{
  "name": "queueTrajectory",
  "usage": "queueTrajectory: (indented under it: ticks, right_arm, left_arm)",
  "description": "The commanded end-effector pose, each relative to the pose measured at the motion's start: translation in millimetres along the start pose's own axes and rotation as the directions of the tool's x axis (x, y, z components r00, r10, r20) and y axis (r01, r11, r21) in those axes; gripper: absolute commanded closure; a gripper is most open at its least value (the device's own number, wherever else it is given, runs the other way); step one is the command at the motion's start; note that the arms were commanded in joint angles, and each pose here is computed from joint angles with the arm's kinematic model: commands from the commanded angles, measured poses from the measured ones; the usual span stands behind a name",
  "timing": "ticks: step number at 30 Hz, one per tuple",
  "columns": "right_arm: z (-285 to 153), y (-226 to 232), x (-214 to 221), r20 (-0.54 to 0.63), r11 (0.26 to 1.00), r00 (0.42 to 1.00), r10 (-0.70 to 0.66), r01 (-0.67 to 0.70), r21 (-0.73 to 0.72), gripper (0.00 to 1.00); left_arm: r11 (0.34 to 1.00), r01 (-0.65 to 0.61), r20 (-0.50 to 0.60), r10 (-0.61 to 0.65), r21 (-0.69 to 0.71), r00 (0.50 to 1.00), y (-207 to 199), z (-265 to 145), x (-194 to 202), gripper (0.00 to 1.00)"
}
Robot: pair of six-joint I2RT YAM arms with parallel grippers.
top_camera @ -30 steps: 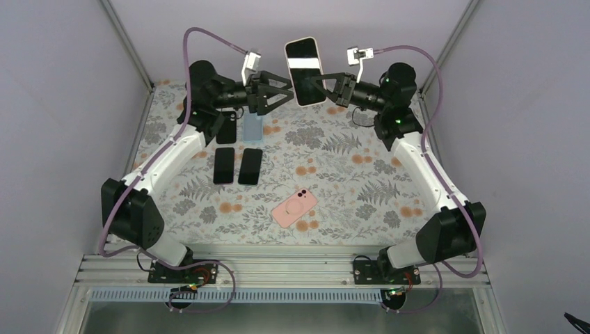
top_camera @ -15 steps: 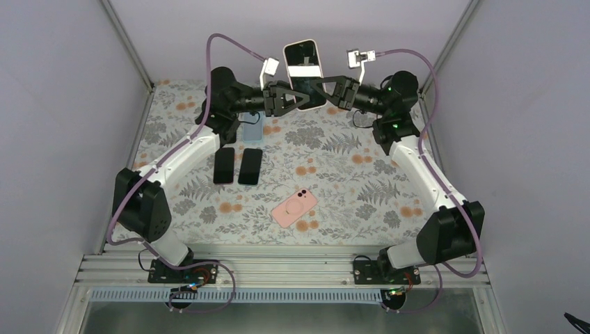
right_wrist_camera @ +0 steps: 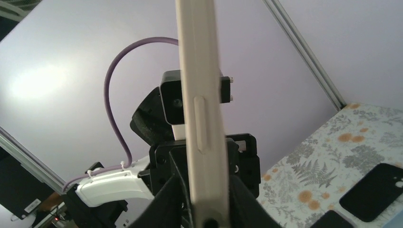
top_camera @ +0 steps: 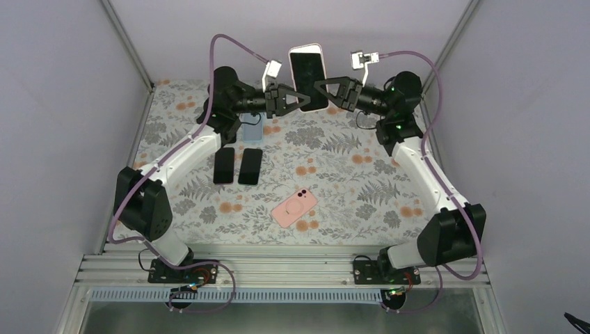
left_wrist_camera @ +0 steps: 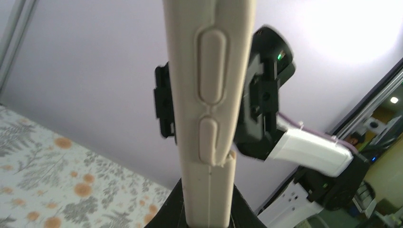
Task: Take the phone out of the phone case
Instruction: Pick up the phone at the center of the board.
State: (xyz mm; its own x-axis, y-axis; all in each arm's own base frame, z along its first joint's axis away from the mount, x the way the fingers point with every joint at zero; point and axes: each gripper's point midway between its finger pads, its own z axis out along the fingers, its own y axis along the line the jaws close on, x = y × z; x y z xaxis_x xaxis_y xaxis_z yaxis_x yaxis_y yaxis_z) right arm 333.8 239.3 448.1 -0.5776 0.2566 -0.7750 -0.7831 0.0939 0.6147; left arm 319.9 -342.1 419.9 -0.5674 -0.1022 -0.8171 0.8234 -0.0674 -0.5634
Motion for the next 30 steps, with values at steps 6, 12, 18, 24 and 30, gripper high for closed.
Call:
queueTrajectory:
  ticks: [6, 12, 18, 24, 30]
  right_arm:
    - [-12, 29, -6, -0.056, 0.967, 0.969, -0.242, 0.245, 0.065, 0.72]
    - [-13, 17, 13, -0.139, 0.967, 0.962, -0.236, 0.246, 0.064, 0.69]
    - [-8, -4, 41, -0.251, 0.98, 0.955, -0.16, 0.183, 0.074, 0.73]
    - [-5, -3, 51, -0.285, 0.988, 0.949, -0.133, 0.149, 0.036, 0.76]
    - [-2, -2, 54, -0.299, 0.992, 0.947, -0.114, 0.124, 0.015, 0.83]
  left_arm:
    - [0.991, -0.129, -0.084, 0.132, 0.038, 0.988, -15, -17, 6, 0.98]
    - [0.991, -0.115, -0.175, 0.124, 0.061, 0.977, -11, -17, 28, 0.98]
    - [0.99, -0.126, -0.228, 0.136, 0.057, 0.964, -7, -15, 40, 0.98]
    - [0.987, -0.144, -0.269, 0.157, 0.068, 0.95, -7, -9, 48, 0.98]
    - [0.985, -0.156, -0.277, 0.169, 0.069, 0.946, -7, -6, 50, 0.97]
